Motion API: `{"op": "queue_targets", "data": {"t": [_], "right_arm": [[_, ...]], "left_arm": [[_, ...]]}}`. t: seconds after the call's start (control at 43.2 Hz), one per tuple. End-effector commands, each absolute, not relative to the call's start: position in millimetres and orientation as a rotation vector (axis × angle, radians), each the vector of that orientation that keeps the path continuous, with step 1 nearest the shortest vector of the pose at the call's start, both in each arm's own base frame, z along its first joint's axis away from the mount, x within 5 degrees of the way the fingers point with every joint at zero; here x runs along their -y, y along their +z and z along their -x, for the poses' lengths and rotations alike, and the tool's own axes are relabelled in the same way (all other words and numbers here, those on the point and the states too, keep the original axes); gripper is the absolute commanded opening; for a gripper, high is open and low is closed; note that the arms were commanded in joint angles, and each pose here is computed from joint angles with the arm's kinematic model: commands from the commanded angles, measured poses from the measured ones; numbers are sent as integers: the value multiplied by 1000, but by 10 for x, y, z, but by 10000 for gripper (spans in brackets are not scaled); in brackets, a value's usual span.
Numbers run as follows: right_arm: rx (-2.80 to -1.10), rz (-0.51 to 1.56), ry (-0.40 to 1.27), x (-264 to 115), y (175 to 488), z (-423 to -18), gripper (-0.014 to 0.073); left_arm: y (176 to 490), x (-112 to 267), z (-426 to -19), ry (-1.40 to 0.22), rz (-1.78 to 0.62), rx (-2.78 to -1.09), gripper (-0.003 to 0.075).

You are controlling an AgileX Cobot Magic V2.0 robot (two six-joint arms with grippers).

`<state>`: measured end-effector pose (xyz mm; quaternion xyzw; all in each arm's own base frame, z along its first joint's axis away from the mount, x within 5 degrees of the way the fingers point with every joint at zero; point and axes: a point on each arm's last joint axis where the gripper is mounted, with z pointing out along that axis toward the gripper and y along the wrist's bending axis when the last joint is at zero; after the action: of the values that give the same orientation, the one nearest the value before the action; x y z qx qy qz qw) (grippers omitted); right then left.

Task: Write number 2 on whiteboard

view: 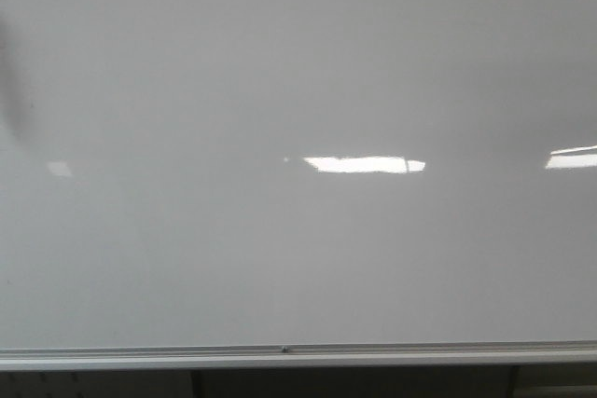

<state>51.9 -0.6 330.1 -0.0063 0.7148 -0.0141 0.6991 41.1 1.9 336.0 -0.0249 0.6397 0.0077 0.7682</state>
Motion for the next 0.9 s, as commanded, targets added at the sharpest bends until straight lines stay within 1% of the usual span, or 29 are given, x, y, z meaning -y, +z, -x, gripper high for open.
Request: {"op": "queue_targets", "data": {"t": [0.0, 0.116, 0.231, 0.486, 0.763, 0.833, 0.879], "right_arm": [[-1576, 17, -30, 5, 3598, -637, -64], [-1644, 18, -29, 6, 3665, -812, -64], [-1710, 19, -28, 8, 3624, -994, -64], [-1882, 20, -25, 11, 3431, -1324, -64], [-2006, 21, -23, 14, 3250, -1585, -64], [-2020, 25, -28, 16, 3227, -1617, -50], [-2025, 25, -28, 16, 3217, -1634, -8]], "left_arm": [[3684, -26, -487, 27, 50, -1410, -20], [3818, -34, -633, 27, 54, -1518, -20], [3814, -44, -825, 26, 57, -1598, -20], [3563, -59, -1170, 18, 70, -1861, -20], [3365, -74, -1464, 17, 76, -2018, -20], [3325, -77, -1515, 16, 77, -2047, -20], [3303, -79, -1551, 16, 77, -2059, -20]]}}
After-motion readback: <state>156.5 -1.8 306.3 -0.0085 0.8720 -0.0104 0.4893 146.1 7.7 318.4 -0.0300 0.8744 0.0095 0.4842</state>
